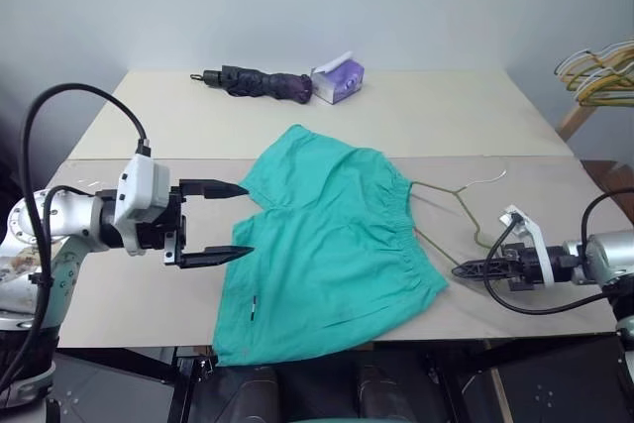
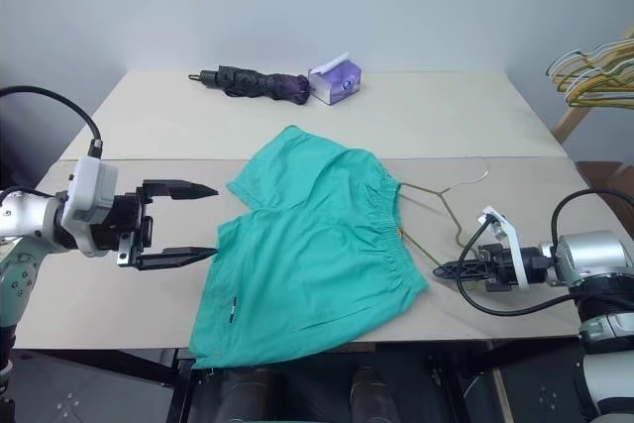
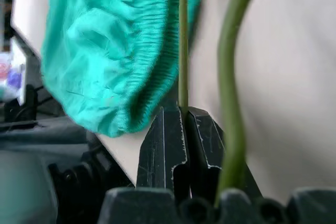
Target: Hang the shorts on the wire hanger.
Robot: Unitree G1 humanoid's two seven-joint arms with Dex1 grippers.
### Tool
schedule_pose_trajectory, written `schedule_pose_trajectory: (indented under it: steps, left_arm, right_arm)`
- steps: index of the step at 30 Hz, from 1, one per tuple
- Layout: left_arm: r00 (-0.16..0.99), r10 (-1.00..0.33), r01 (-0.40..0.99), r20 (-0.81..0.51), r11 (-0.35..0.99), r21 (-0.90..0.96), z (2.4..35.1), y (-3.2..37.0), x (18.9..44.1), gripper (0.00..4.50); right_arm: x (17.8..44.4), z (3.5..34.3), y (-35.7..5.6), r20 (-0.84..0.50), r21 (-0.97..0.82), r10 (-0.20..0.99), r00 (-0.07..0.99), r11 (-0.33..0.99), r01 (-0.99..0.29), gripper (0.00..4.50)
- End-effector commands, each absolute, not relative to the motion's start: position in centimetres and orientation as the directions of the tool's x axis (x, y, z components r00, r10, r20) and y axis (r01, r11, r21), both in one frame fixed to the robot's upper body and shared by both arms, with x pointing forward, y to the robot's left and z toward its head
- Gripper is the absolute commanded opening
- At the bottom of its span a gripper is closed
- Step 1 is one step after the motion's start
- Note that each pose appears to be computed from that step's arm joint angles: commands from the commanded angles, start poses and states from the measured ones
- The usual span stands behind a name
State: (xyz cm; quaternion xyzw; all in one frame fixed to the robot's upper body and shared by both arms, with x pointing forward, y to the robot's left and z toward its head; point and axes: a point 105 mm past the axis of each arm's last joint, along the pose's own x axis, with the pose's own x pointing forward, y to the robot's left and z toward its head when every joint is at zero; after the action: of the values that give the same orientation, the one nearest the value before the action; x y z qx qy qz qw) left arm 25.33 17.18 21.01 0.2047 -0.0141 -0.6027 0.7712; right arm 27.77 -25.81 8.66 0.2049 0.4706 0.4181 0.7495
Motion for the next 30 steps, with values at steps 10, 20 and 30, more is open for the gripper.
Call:
schedule_pose_trajectory:
  steps: [10,20,30]
  left_arm:
    - [0.288,-0.934,0.904,-0.21,0.193,0.382,21.9,17.1,25.6,4.46]
    - [0.29,-0.933,0.901,-0.21,0.193,0.388,21.7,17.1,25.8,4.46]
    - [0.287,-0.935,0.899,-0.208,0.187,0.397,22.1,16.9,26.2,4.46]
  right_arm:
    - [27.1,10.2,-25.3,-0.511,0.693,0.851,0.119,0.49,-0.528,0.0]
    - [27.7,10.0,-24.2,-0.52,0.674,0.847,0.11,0.486,-0.557,0.0]
    - [30.5,10.3,-24.5,-0.52,0.617,0.82,0.241,0.555,-0.557,0.0]
